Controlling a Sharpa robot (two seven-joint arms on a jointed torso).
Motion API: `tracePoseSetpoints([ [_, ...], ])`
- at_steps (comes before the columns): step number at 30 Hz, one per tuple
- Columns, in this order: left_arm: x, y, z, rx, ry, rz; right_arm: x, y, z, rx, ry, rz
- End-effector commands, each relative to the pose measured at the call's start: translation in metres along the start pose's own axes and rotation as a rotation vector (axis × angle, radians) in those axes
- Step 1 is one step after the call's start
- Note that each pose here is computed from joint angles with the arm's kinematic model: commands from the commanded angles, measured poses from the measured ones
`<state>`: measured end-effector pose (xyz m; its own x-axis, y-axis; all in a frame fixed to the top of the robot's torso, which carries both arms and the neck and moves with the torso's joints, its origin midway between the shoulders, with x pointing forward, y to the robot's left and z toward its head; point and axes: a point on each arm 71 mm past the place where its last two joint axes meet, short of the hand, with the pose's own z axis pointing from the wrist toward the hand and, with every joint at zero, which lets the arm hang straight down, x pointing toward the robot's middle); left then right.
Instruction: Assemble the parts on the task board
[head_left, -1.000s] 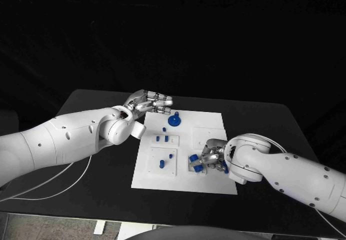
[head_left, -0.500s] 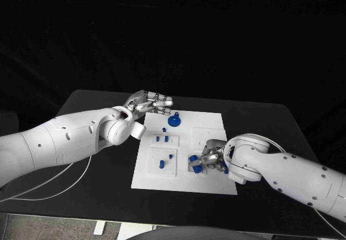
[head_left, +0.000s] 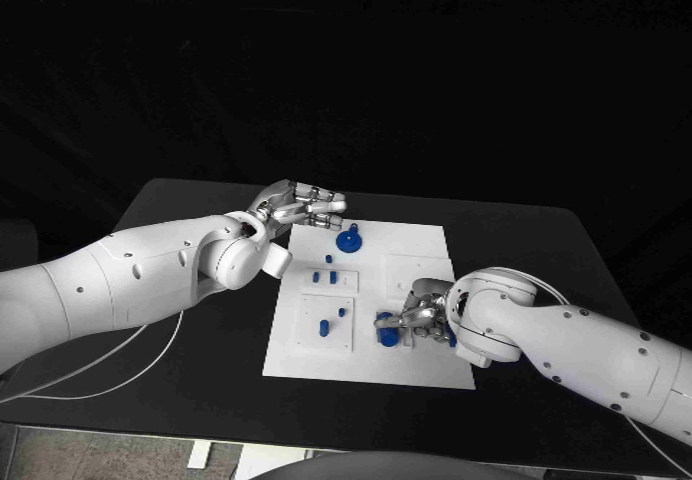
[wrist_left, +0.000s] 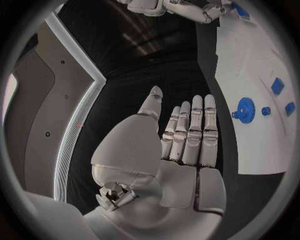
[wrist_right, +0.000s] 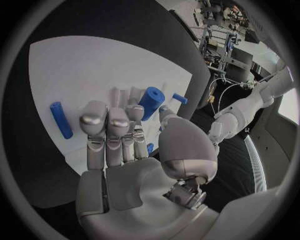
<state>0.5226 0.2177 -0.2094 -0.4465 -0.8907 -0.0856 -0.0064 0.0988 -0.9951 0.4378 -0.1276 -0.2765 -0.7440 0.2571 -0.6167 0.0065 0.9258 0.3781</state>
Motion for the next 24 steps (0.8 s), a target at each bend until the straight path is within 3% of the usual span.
tracePoseSetpoints([
  [1,0.0026,-0.0006,0.0007,0.005,0.018,-0.004,0.001,0.001,0.0,-0.015,0.008,0.005],
  [24,0.0005,-0.0005,-0.0003,0.006,0.012,-0.002,-0.003,-0.006,-0.02,-0.08,-0.016,0.043],
])
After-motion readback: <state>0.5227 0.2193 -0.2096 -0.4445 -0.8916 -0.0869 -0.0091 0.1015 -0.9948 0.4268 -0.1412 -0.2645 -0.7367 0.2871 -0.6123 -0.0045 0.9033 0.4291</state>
